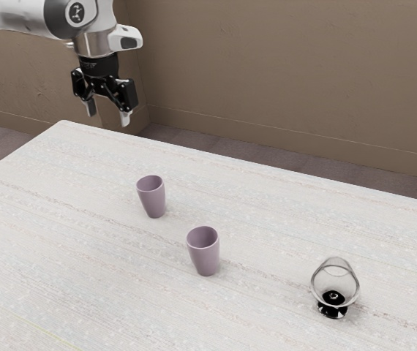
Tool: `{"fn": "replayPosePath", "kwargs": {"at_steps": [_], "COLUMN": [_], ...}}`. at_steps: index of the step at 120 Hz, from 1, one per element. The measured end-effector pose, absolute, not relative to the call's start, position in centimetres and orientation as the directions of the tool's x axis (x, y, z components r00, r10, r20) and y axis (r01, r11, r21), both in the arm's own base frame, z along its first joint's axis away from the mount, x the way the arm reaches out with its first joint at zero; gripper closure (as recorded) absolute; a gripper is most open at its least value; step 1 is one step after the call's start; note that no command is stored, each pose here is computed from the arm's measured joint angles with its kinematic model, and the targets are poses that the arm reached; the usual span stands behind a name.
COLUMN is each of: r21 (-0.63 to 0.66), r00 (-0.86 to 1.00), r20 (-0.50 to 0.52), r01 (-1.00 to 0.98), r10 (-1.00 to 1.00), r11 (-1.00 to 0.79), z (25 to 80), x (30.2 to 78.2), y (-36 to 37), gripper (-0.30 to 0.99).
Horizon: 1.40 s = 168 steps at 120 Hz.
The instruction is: Place the left cup onto the right cup
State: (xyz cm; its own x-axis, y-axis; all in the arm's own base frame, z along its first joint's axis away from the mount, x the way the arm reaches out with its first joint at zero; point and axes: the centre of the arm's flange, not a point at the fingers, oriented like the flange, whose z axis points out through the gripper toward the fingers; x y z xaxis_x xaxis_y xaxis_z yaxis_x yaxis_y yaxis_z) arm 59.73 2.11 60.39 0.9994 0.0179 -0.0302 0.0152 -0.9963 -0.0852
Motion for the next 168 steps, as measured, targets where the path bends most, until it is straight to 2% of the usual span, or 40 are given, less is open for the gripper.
{"fn": "replayPosePath", "kwargs": {"at_steps": [16,34,63,88,121,168], "r21": [-0.086,-0.082,-0.085,-0.088,-0.082,-0.081], "r00": [0.999,0.994,0.999,0.995,0.983,0.998], "r20": [-0.047,-0.091,-0.019,-0.073,-0.169,-0.037], "r01": [0.021,0.055,0.045,0.069,0.063,0.05], "r10": [0.025,0.063,0.047,0.075,0.076,0.053], "r11": [-0.996,-0.995,-0.995,-0.994,-0.995,-0.995], "z": [59.3,54.4,52.9,49.6,41.7,37.8], "x": [60.3,64.9,71.0,71.1,71.0,74.3], "y": [2.6,5.8,6.0,8.6,9.6,9.9], "gripper": [0.0,0.0,0.0,0.0,0.0,0.0]}}
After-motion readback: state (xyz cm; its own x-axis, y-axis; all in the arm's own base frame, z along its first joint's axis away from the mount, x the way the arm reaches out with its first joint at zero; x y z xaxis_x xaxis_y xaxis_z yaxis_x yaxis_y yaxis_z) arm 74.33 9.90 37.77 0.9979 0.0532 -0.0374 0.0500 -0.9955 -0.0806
